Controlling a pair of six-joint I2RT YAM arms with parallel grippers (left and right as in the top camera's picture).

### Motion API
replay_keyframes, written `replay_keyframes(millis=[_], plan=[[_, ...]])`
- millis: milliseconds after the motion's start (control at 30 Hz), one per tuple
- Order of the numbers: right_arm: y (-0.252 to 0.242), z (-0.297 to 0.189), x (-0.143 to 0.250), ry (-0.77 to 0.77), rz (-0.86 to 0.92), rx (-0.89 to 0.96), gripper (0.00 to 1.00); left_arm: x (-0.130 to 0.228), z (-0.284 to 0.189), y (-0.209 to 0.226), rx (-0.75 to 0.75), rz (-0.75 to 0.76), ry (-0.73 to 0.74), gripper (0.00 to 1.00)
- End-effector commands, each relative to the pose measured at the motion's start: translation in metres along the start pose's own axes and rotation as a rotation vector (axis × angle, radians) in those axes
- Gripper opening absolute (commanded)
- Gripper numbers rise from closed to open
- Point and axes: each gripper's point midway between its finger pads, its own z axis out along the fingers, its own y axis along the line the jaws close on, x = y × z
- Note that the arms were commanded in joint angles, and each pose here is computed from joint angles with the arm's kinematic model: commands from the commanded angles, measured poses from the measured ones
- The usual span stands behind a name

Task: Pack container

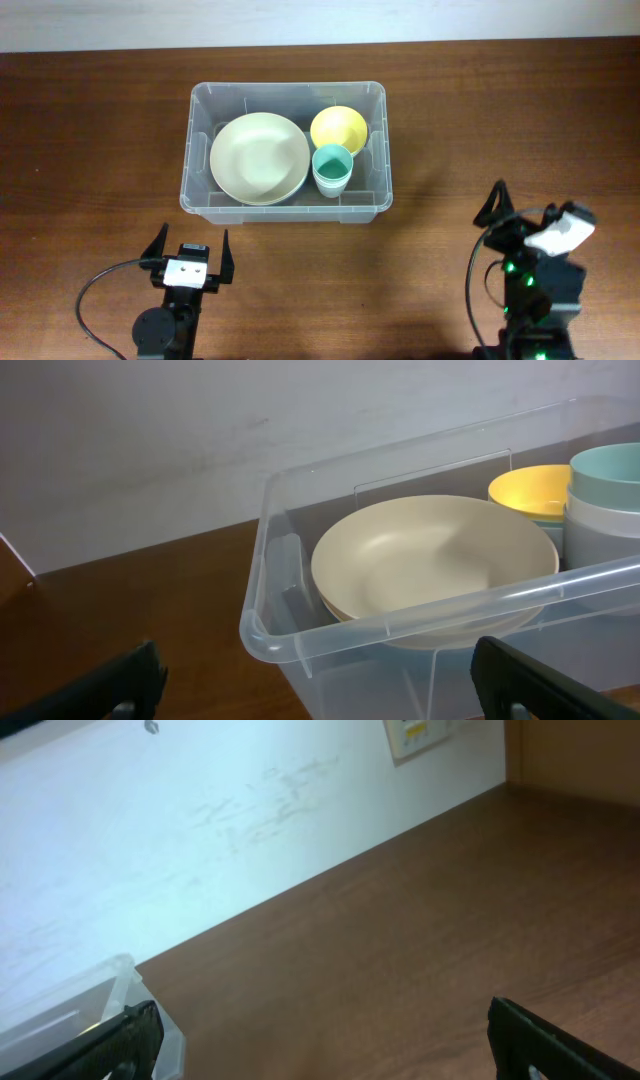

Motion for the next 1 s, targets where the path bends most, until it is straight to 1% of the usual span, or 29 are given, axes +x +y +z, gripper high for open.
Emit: replay_keyframes(millis=[0,133,367,500,633,767,967], plan=[[-0.006,-0.006,0.017,-0.04,0.008,-0.025,0.99,0.001,0.0,0.001,-0.002,0.012,0.001,1.0],[-0.007,-0.009,0.026,-0.093,0.019,-0.068,0.99,0.001,0.0,0.001,-0.002,0.012,0.001,1.0],[0.003,-0.016,0.03,-0.143,0.026,-0.165,0.99,0.001,0.0,0.001,-0.002,0.012,0.001,1.0],[0.014,-0.02,0.031,-0.167,-0.067,-0.229,0.99,0.001,0.0,0.001,-0.002,0.012,0.001,1.0],[0.018,-0.021,0.033,-0.164,-0.112,-0.244,0.98,0.001,0.0,0.001,-0.002,0.012,0.001,1.0],[0.017,-0.02,0.04,-0.142,-0.112,-0.226,0.99,0.001,0.0,0.001,-0.002,0.012,0.001,1.0],[0.011,-0.017,0.065,-0.038,-0.132,-0.207,0.99,0.001,0.0,0.001,-0.002,0.012,0.001,1.0]])
